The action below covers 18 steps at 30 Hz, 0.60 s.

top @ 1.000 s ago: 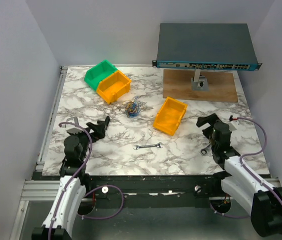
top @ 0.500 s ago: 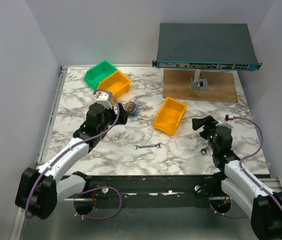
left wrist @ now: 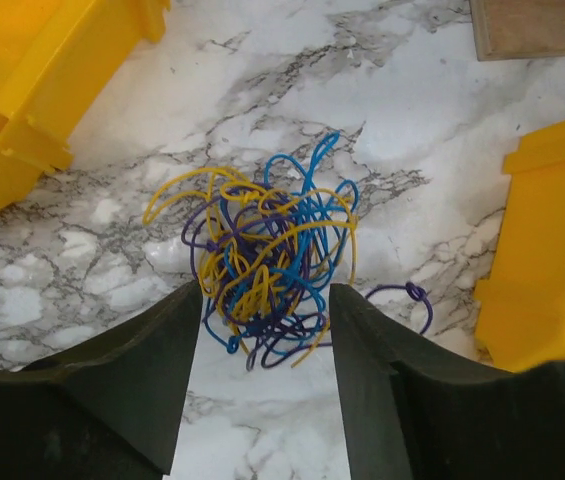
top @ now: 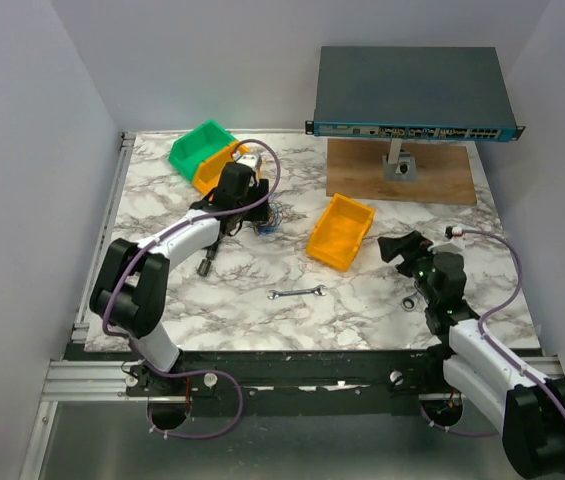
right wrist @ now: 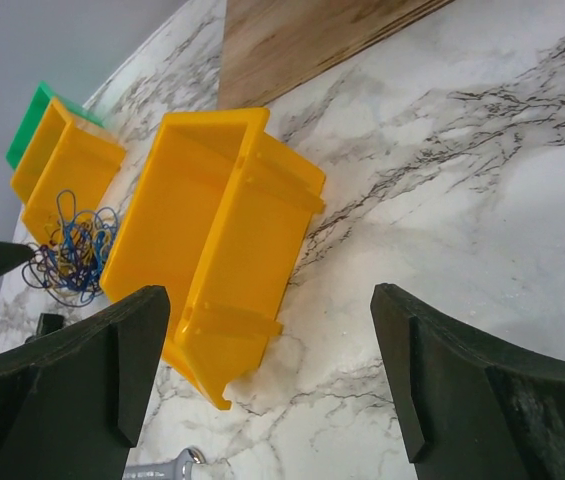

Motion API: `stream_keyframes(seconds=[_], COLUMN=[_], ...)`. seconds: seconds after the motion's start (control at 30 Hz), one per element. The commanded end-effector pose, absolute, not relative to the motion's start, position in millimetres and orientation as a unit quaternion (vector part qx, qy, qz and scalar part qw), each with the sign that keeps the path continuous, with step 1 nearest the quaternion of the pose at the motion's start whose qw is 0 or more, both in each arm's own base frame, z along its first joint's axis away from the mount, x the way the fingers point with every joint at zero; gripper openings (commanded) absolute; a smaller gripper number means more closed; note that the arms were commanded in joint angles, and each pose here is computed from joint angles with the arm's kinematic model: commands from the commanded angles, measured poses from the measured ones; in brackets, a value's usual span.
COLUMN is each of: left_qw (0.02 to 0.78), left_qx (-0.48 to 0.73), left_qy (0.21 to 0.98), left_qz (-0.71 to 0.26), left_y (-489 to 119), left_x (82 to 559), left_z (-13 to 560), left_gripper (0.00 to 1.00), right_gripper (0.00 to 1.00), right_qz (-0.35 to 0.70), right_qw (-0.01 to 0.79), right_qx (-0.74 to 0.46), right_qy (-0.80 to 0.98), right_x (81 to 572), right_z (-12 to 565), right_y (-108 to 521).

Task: Untangle the cables

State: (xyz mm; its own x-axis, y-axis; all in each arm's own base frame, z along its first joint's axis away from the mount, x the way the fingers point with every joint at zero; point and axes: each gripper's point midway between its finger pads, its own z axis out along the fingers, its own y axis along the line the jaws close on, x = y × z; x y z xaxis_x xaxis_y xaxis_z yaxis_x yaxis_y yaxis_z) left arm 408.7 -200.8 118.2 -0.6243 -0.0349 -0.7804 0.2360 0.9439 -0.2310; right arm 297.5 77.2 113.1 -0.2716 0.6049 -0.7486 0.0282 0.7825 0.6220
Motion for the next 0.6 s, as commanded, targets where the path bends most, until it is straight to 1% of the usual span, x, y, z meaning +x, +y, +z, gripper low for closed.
stream_keyframes(seconds=[0.0, 0.13, 0.17, 0.2, 0.23, 0.27, 0.33, 0.57], left_qw=[0.407, 0.387, 0.382, 0.377, 0.374, 0.370, 0.368, 0.387], left_qx=[0.056, 0.056, 0.058, 0.061, 0.066, 0.071, 0.076, 0.084], left_qy=[0.905, 0.916, 0.918, 0.919, 0.920, 0.920, 0.919, 0.906], left_qz=[-0.112, -0.092, -0.092, -0.094, -0.098, -0.104, -0.116, -0.148], left_y=[-194, -192, -193, -194, -196, -198, -201, -193], left_x=[418, 424, 423, 423, 422, 420, 414, 366], left_z=[107, 90, 87, 84, 82, 82, 86, 113], left_gripper=[0.51, 0.50, 0.46, 0.41, 0.34, 0.21, 0.01, 0.00], right_gripper=[0.90, 0.89, 0.88, 0.88, 0.88, 0.88, 0.84, 0.84], right_qz=[0.285, 0.304, 0.308, 0.314, 0.318, 0.324, 0.333, 0.338], right_qw=[0.559, 0.540, 0.534, 0.528, 0.522, 0.517, 0.504, 0.507], right_qx=[0.166, 0.147, 0.141, 0.135, 0.130, 0.122, 0.104, 0.073], right_qy=[0.761, 0.771, 0.774, 0.778, 0.781, 0.783, 0.790, 0.789], right_x=[296, 298, 299, 300, 301, 302, 302, 300], right_z=[113, 108, 106, 104, 102, 102, 100, 105], right_y=[94, 106, 109, 113, 117, 121, 131, 149])
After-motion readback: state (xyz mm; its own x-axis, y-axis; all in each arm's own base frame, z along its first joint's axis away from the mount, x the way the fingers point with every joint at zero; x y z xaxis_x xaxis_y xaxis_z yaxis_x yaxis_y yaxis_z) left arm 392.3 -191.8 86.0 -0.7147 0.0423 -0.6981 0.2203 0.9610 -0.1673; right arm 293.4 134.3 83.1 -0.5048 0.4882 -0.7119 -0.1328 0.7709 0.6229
